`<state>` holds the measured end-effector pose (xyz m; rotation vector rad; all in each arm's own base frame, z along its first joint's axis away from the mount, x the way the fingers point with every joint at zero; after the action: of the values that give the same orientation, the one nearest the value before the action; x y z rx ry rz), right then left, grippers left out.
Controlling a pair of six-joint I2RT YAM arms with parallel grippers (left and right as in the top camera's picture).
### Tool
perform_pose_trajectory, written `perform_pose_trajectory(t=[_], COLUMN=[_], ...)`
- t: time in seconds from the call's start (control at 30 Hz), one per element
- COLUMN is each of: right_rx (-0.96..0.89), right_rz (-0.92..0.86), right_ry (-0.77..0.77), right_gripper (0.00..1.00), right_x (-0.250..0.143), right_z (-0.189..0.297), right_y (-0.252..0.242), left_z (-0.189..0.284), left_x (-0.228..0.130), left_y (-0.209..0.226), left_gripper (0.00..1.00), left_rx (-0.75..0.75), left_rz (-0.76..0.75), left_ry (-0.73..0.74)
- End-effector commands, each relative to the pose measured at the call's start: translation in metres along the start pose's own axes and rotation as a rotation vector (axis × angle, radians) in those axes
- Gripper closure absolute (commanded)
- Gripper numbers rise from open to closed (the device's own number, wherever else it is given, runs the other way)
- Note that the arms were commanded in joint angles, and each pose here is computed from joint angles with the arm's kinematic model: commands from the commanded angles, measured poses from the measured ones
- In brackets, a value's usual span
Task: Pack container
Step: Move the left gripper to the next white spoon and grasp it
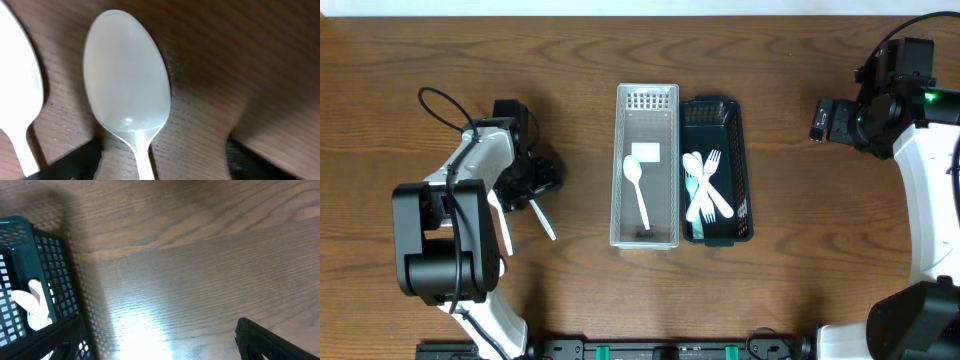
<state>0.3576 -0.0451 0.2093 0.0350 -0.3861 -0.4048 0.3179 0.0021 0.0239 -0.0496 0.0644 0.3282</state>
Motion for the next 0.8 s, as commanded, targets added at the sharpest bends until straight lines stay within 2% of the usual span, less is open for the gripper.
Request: perform_pose_trajectory(t=[0.0,0.17,0.27,0.43,0.53,0.77], right_rx=[0.003,0.003,0.003,0.003,0.003,0.003], right_rz=[0.013,0.013,0.013,0.013,0.013,0.013], right_ry=[0.001,0.001,0.001,0.001,0.0,0.0], right_gripper=[0.01,0.01,0.01,0.01,0.01,0.01], right_x=[-0.0003,-0.0003,-0.0003,-0.0002,-0.0001,0.0], right_z=[-0.0004,-0.0004,-0.0004,-0.0004,-0.0004,-0.0004], right_y=[-0.0005,-0.0005,-0.0005,-0.0005,-0.0005,-0.0004], left_z=[-0.0145,-0.0144,-0.0144,-0.0142,-0.0142,-0.0106], left_x=[-0.0121,-0.0137,-0.0144,-0.0151,-0.0151,-0.0137], left_y=[0.0025,0.0031,0.0033,0.0035,0.0035,0.0027], left_gripper=[0.34,0.65,0.74,0.81,0.93,0.94], left_rx=[-0.004,-0.002,-0.001,0.0,0.0,-0.002], left_rz=[-0.004,0.0,0.0,0.0,0.0,-0.001], left_ry=[0.057,0.065,0.068,0.071,0.071,0.062])
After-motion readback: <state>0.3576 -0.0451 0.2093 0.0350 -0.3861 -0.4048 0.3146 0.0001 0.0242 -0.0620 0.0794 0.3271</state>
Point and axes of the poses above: each gripper's point midway between its finger pads, its own z axis back along the fingers, its own y axis along the line the jaws close on, x = y × z, the point moved 3 cm from there along z, back along the fingers, and after that the axes turned 8 degrees about -z, right-handed, at the moved point
